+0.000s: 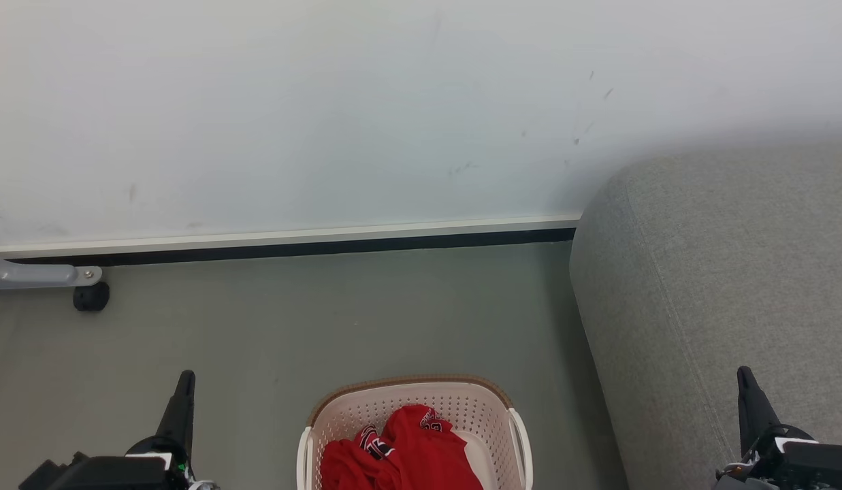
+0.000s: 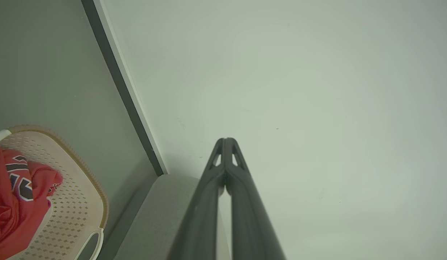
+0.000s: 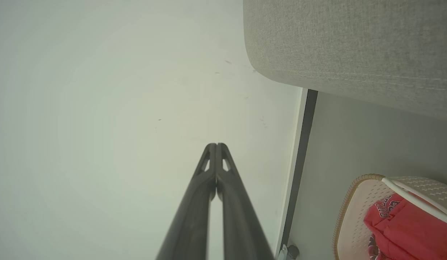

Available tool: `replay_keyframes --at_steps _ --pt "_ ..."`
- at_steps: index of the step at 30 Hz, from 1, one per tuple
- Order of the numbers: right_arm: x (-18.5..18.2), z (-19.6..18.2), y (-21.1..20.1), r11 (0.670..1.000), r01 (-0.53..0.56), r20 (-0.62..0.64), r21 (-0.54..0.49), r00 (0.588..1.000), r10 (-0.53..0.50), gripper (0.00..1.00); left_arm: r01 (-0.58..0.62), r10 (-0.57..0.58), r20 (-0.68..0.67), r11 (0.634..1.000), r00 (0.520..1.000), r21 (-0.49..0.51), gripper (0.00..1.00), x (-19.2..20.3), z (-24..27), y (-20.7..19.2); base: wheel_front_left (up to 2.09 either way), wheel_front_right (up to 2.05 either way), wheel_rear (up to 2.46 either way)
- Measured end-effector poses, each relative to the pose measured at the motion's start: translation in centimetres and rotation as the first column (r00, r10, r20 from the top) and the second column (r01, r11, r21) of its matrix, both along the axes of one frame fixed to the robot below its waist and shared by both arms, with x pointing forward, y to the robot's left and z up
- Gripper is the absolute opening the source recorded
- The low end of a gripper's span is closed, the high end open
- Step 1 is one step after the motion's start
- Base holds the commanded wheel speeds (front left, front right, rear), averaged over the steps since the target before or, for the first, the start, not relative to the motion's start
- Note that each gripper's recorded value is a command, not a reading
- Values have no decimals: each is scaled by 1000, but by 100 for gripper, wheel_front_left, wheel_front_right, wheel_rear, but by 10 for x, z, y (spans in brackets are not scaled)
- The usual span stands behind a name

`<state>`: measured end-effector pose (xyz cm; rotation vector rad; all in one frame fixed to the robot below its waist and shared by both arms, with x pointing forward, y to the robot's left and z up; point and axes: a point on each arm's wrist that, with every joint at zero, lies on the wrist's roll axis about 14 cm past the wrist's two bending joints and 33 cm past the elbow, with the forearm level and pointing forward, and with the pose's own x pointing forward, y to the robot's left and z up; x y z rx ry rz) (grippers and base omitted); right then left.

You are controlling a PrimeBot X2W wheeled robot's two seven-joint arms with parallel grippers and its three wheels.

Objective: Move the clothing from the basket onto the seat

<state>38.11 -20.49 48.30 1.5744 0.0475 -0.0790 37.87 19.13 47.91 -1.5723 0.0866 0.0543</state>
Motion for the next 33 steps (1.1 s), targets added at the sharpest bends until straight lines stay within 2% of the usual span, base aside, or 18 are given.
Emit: replay_keyframes --at_steps 33 --pt "0 0 0 1000 0 0 0 1000 0 0 0 0 0 1000 1000 0 0 0 0 0 0 0 0"
